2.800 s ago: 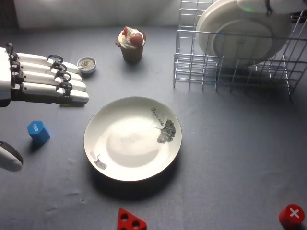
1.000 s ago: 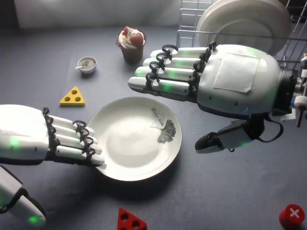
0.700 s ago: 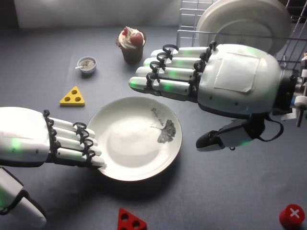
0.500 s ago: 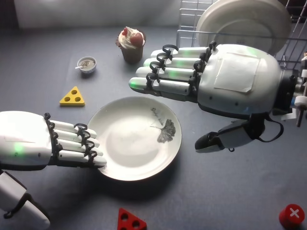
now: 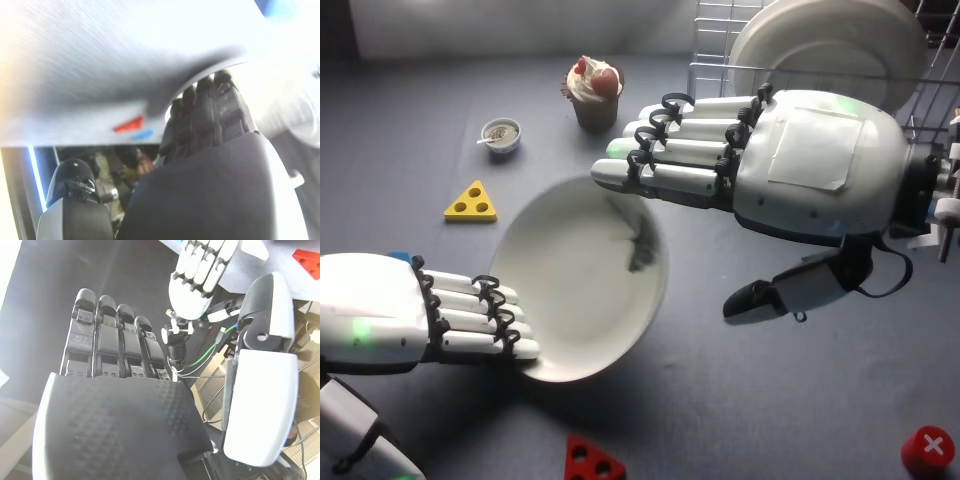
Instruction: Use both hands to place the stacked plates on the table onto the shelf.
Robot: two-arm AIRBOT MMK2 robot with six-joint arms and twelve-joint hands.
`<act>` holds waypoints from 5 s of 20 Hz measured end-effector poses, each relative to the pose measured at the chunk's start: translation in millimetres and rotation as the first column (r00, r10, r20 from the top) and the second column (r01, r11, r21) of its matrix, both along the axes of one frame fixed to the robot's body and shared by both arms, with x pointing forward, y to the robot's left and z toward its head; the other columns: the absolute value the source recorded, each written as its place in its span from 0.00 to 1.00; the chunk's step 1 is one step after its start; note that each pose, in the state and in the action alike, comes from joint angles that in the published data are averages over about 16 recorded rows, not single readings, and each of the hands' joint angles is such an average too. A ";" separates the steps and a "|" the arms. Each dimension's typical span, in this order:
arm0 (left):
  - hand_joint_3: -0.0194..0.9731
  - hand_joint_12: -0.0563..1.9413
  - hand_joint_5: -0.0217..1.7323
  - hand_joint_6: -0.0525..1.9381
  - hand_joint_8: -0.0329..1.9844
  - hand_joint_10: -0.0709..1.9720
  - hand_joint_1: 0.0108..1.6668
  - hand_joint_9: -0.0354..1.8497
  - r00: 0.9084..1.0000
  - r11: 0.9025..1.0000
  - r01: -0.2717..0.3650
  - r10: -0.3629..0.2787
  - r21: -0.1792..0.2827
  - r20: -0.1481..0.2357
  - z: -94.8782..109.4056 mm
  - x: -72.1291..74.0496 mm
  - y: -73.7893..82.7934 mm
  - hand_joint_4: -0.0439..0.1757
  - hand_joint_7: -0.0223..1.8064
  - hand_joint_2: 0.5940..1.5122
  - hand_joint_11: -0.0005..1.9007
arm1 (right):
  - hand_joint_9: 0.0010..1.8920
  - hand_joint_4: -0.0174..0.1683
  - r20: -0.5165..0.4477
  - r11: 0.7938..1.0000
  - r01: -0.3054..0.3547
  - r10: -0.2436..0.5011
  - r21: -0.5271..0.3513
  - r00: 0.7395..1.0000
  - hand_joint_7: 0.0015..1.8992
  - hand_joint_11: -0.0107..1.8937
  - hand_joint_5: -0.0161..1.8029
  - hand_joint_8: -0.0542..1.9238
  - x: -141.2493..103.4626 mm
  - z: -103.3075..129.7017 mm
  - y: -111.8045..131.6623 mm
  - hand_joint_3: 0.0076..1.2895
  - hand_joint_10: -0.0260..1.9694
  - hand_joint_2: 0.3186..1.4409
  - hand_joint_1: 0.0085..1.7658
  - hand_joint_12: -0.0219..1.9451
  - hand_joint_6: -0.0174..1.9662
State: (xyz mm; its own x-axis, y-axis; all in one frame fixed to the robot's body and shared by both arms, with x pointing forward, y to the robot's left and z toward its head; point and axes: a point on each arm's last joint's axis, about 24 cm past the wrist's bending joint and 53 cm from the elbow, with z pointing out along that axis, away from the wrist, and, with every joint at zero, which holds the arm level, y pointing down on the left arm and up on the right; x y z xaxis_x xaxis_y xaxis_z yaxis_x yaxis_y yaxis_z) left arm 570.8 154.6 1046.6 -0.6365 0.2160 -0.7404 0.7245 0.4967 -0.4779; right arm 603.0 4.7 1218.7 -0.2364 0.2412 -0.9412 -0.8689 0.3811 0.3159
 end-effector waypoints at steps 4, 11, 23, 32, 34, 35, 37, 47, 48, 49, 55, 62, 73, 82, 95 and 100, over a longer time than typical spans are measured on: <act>0.02 0.02 0.05 0.02 0.01 0.03 0.08 0.08 1.000 1.000 -0.003 0.004 0.012 -0.014 -7.2 -2.8 2.2 0.17 0.07 0.43 0.05 | 0.09 0.11 0.040 1.000 -0.010 0.010 -0.018 0.999 0.07 0.13 0.05 0.03 -3.1 -2.8 6.9 0.00 0.02 0.47 0.47 0.02 0.01; 0.02 0.02 0.04 0.02 0.01 0.03 0.08 0.07 1.000 1.000 -0.005 0.005 0.015 -0.022 -10.0 -4.1 3.7 0.17 0.06 0.43 0.05 | 0.10 0.11 0.167 0.995 -0.032 0.047 -0.092 0.985 0.08 0.14 0.06 0.03 -5.5 -15.7 24.1 0.00 0.02 0.46 0.47 0.02 0.01; 0.02 0.02 0.04 0.02 0.01 0.03 0.08 0.07 1.000 1.000 -0.007 0.007 0.017 -0.023 -10.5 -3.9 5.0 0.17 0.06 0.43 0.04 | 0.16 0.11 0.297 0.974 -0.056 0.122 -0.219 0.947 0.15 0.19 0.15 0.03 -1.2 -50.3 61.6 0.00 0.02 0.49 0.60 0.04 0.01; 0.02 0.02 0.04 0.02 0.01 0.03 0.08 0.07 1.000 1.000 -0.008 0.008 0.018 -0.023 -10.8 -3.8 5.3 0.17 0.06 0.43 0.04 | 0.34 0.10 0.270 0.968 -0.082 0.146 -0.237 0.952 0.34 0.35 0.33 0.07 -9.3 -63.0 84.2 0.00 0.10 0.56 0.69 0.15 0.09; 0.02 0.02 0.04 0.02 0.01 0.02 0.08 0.07 1.000 1.000 -0.008 0.009 0.016 -0.024 -10.5 -3.8 5.2 0.17 0.06 0.43 0.04 | 0.39 0.10 0.267 0.968 -0.089 0.152 -0.234 0.952 0.39 0.40 0.37 0.09 -12.4 -62.7 86.1 0.00 0.14 0.56 0.71 0.18 0.14; 0.02 0.02 0.04 0.02 0.01 0.02 0.08 0.07 1.000 1.000 -0.010 0.010 0.014 -0.025 -10.1 -3.7 5.0 0.17 0.06 0.43 0.04 | 0.41 0.09 0.266 0.968 -0.092 0.155 -0.233 0.952 0.41 0.43 0.39 0.10 -14.0 -62.1 86.7 0.00 0.16 0.56 0.72 0.19 0.16; 0.02 0.02 0.04 0.02 0.01 0.02 0.08 0.07 1.000 1.000 -0.013 0.013 0.006 -0.027 -8.5 -3.2 4.6 0.17 0.06 0.43 0.03 | 0.46 0.10 0.265 0.969 -0.099 0.159 -0.228 0.951 0.46 0.47 0.43 0.12 -17.4 -60.4 86.7 0.00 0.21 0.57 0.74 0.22 0.21; 0.02 0.03 0.05 0.03 0.01 0.03 0.08 0.08 0.997 0.991 -0.082 0.083 -0.107 0.005 36.7 18.7 11.7 0.19 0.07 0.44 0.05 | 0.60 0.10 0.221 0.977 -0.086 0.129 -0.193 0.967 0.61 0.61 0.52 0.19 -27.1 -45.1 66.7 0.00 0.37 0.56 0.78 0.34 0.39; 0.02 0.03 0.05 0.03 0.01 0.04 0.08 0.08 0.996 0.988 -0.090 0.092 -0.125 0.011 44.5 21.5 13.3 0.19 0.07 0.44 0.05 | 0.61 0.10 0.210 0.979 -0.081 0.121 -0.189 0.970 0.62 0.61 0.52 0.19 -28.0 -43.3 63.5 0.00 0.37 0.56 0.78 0.36 0.39; 0.02 0.03 0.05 0.03 0.01 0.04 0.08 0.08 0.995 0.985 -0.097 0.101 -0.142 0.018 52.6 24.3 15.4 0.19 0.07 0.44 0.05 | 0.62 0.10 0.198 0.980 -0.075 0.111 -0.184 0.974 0.62 0.60 0.52 0.18 -28.6 -41.3 60.2 0.00 0.36 0.56 0.78 0.38 0.39; 0.02 0.04 0.07 0.04 0.01 0.04 0.08 0.10 0.984 0.960 -0.144 0.165 -0.240 0.069 101.7 41.9 35.4 0.20 0.09 0.43 0.07 | 0.63 0.08 0.086 0.992 -0.013 0.024 -0.124 0.996 0.65 0.58 0.54 0.17 -23.7 -18.5 37.0 0.00 0.34 0.56 0.78 0.51 0.39; 0.02 0.04 0.08 0.04 0.02 0.04 0.08 0.10 0.972 0.938 -0.161 0.205 -0.307 0.116 139.9 51.1 59.7 0.20 0.09 0.43 0.07 | 0.63 0.06 -0.069 0.997 0.082 -0.082 -0.002 0.994 0.65 0.54 0.55 0.17 -6.8 33.0 10.6 0.00 0.31 0.56 0.79 0.65 0.40; 0.02 0.04 0.08 0.04 0.01 0.04 0.08 0.10 0.965 0.937 -0.146 0.206 -0.318 0.165 161.8 51.9 82.7 0.20 0.09 0.43 0.07 | 0.62 0.05 -0.381 0.945 0.255 -0.163 0.206 0.910 0.62 0.54 0.54 0.22 40.2 100.0 -39.6 0.00 0.34 0.56 0.81 0.66 0.42; 0.02 0.04 0.07 0.04 0.02 0.04 0.08 0.10 0.969 0.949 -0.064 0.133 -0.309 0.208 169.9 39.9 75.4 0.20 0.09 0.43 0.07 | 0.62 0.05 -0.516 0.881 0.371 -0.182 0.292 0.837 0.60 0.53 0.52 0.27 79.3 122.7 -88.4 0.00 0.35 0.56 0.82 0.68 0.43; 0.02 0.04 0.07 0.04 0.02 0.04 0.08 0.10 0.965 0.952 0.031 0.051 -0.305 0.257 178.6 27.8 62.6 0.20 0.09 0.43 0.08 | 0.63 0.05 -0.622 0.790 0.477 -0.160 0.385 0.767 0.60 0.53 0.51 0.28 108.7 141.2 -136.2 0.00 0.33 0.56 0.83 0.69 0.43; 0.02 0.04 0.08 0.04 0.02 0.04 0.08 0.10 0.965 0.952 0.043 0.038 -0.302 0.258 177.4 25.5 60.5 0.20 0.09 0.43 0.08 | 0.64 0.05 -0.708 0.741 0.547 -0.140 0.389 0.692 0.60 0.53 0.52 0.28 121.0 132.2 -151.7 0.00 0.31 0.56 0.84 0.69 0.43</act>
